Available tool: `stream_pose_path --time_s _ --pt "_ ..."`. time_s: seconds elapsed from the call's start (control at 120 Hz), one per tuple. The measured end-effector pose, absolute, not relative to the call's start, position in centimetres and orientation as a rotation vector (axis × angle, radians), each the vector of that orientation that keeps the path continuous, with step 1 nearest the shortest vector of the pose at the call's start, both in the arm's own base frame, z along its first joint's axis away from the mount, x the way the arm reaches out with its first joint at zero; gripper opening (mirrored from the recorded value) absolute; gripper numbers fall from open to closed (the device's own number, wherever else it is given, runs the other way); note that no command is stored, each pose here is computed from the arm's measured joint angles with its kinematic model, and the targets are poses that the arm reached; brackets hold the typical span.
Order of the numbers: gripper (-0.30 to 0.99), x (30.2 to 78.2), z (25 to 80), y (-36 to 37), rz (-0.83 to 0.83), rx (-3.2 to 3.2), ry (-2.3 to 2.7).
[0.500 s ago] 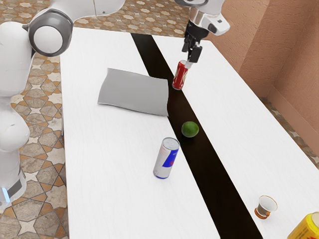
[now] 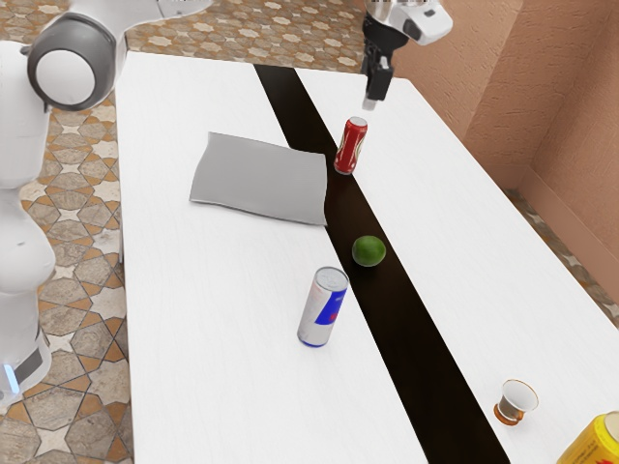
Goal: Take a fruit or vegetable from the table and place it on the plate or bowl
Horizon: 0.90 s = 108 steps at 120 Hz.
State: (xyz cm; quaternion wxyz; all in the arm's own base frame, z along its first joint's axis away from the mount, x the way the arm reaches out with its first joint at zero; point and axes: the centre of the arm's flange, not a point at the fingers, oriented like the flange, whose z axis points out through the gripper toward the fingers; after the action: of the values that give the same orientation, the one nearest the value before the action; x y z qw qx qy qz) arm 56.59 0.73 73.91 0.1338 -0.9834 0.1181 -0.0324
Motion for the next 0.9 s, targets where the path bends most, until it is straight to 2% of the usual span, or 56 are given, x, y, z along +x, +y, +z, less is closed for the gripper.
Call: stream_pose_path --time_s 0.233,0.442,0.683,0.9 --pt "0.69 56.9 71.7 -2.8 -0.014 -2.909 0.439" --pt "0.69 61.6 63.1 -2.0 0.186 -3.077 0.421" --pt "0.69 60.6 57.6 -4.0 0.333 -3.06 0.345" --pt "0.69 61.1 53.0 -4.8 0.33 -3.102 0.291"
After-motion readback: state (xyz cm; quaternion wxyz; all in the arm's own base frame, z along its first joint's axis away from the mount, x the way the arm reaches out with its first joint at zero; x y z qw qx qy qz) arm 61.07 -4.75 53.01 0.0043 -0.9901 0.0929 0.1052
